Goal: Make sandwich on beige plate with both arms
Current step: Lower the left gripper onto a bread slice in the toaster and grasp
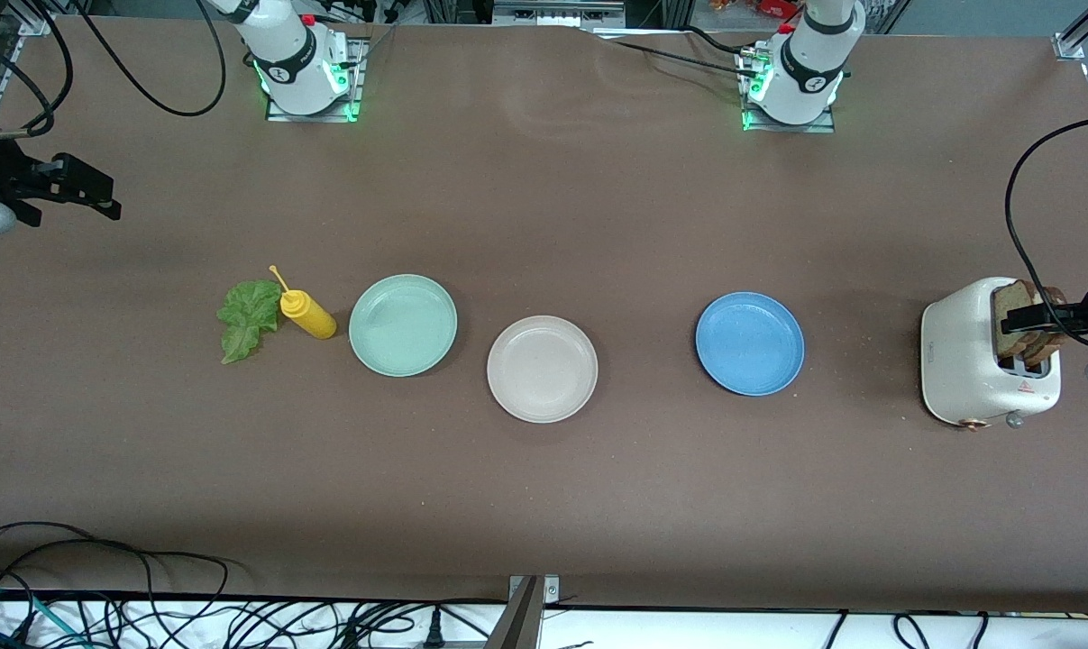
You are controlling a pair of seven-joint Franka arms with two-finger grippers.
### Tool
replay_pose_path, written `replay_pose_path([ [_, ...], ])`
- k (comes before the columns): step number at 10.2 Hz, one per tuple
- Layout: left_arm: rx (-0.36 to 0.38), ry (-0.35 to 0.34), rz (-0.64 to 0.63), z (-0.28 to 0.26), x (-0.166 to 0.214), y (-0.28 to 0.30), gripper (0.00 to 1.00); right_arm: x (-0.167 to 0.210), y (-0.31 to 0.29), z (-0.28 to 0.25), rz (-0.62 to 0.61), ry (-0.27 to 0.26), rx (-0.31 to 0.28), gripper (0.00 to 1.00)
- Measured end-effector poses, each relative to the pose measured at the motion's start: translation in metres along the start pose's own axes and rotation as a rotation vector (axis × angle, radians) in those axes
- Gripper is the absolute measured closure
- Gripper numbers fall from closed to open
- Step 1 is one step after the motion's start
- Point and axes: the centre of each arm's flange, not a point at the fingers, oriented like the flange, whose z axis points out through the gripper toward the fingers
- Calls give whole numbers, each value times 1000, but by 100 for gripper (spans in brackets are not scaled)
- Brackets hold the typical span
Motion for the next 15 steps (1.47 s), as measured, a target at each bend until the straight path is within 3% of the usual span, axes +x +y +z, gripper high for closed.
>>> replay_pose_path([
  [7,6,53,21,33,-35,-7,0,0,0,0,0,0,0,0],
  [10,5,58,21,47,-41,-13,10,0,0,0,0,0,0,0],
  [15,6,62,50,45,-48,-26,79,0,0,0,0,0,0,0],
])
